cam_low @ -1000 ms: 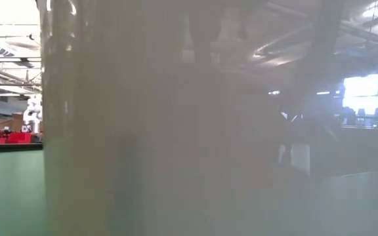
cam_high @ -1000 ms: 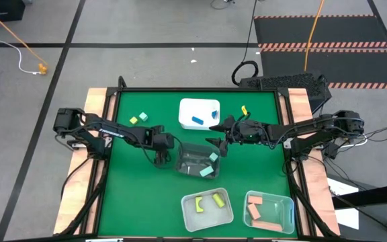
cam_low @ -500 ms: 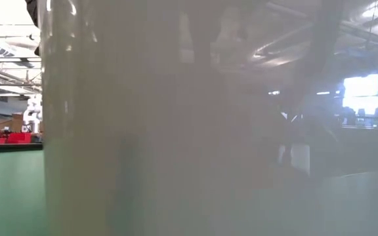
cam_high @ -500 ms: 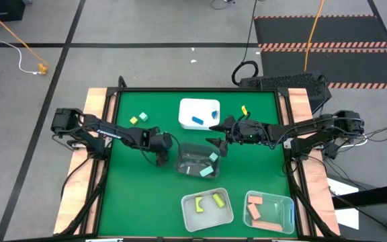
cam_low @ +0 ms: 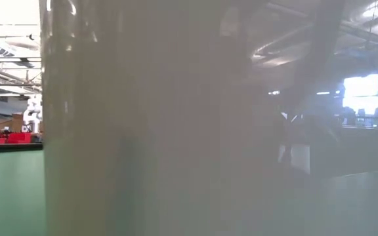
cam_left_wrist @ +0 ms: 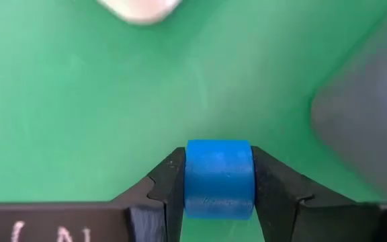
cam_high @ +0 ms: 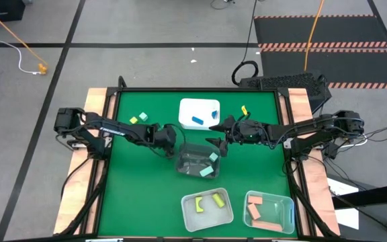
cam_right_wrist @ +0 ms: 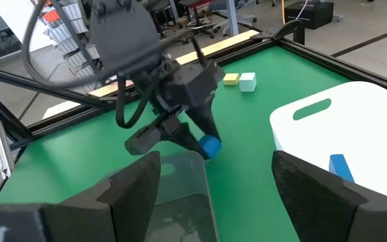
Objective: Sort & place blocks by color
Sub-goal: Put the blue block into the white bin
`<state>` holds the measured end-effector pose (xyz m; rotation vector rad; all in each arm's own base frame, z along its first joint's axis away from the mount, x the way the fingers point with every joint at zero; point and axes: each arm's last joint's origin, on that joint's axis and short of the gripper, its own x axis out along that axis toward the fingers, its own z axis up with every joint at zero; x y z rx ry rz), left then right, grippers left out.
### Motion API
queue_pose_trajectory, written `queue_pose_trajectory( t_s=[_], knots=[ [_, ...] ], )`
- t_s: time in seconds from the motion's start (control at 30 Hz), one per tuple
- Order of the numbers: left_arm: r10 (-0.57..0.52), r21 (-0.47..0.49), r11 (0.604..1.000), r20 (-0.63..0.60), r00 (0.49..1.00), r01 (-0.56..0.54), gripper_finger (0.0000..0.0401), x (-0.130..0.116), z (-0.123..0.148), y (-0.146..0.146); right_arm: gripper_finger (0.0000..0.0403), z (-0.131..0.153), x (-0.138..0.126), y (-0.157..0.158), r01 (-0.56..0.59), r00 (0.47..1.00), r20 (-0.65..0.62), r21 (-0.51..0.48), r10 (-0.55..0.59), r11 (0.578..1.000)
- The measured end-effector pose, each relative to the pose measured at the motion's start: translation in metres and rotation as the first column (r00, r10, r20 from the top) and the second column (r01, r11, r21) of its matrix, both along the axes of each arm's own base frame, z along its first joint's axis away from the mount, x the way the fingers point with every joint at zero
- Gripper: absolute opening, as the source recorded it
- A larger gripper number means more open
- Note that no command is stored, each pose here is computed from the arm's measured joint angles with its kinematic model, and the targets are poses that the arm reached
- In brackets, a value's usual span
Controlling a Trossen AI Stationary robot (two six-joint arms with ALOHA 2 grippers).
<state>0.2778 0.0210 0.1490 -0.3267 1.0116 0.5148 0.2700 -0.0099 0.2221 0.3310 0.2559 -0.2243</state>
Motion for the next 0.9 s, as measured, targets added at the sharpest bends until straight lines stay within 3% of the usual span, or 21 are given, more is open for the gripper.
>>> queue_pose_trajectory(
  t_s=[0.43, 0.63, 0.77, 0.9],
  knots=[
    [0.069, 0.075, 0.994, 0.181, 0.981, -0.084, 0.0133, 0.041, 0.073, 0.01, 0.0278, 0.005, 0.001, -0.001, 0.002, 0.999, 0.042, -0.042, 0.0, 0.999],
    [0.053, 0.106, 0.991, 0.241, 0.969, -0.081, 0.0133, 0.049, 0.089, 0.011, 0.0278, 0.011, 0.002, -0.002, 0.027, 0.993, 0.115, -0.038, -0.022, 0.999],
    [-0.052, 0.188, 0.982, 0.284, 0.958, -0.003, 0.0133, 0.055, 0.095, 0.004, 0.0278, 0.019, 0.003, -0.002, 0.037, 0.977, 0.21, 0.045, -0.045, 0.998],
    [-0.207, 0.351, 0.932, 0.301, 0.931, 0.094, 0.0133, 0.063, 0.104, -0.007, 0.0278, 0.025, 0.004, -0.002, 0.033, 0.955, 0.287, 0.172, -0.082, 0.984]
  ],
)
